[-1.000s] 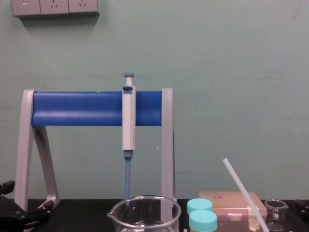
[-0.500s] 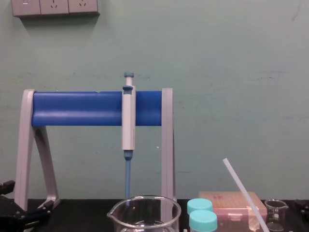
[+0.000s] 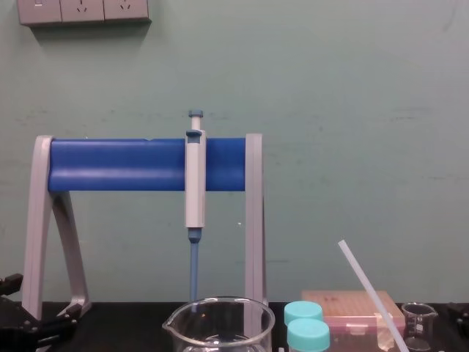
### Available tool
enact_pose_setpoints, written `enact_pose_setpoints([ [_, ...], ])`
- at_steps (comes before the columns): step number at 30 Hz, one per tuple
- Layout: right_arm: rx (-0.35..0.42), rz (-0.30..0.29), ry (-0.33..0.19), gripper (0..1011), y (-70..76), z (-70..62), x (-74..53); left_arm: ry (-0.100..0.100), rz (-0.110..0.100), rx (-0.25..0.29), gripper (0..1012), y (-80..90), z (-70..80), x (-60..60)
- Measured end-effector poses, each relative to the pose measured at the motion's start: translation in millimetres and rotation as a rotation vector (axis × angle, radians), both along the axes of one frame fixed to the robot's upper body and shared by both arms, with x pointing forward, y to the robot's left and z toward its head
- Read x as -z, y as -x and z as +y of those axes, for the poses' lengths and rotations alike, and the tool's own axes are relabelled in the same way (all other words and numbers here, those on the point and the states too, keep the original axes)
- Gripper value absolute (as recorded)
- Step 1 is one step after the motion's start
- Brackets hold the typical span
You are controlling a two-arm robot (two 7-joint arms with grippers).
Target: Pick up the stirring rod with one hand, then place it down.
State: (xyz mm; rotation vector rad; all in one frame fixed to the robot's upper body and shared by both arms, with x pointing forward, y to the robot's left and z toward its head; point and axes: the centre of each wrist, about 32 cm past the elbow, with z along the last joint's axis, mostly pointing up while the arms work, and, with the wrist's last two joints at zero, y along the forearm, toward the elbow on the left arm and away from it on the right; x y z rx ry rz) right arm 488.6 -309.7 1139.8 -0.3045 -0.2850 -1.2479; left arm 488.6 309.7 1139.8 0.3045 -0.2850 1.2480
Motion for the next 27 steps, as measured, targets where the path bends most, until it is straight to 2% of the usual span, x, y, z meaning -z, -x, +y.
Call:
enact_pose_setpoints([
  [27,0.0,0.0,0.0,1003,0.0,-0.1,0.0,0.0,0.0,0.0,1000,0.0,0.0,0.0],
])
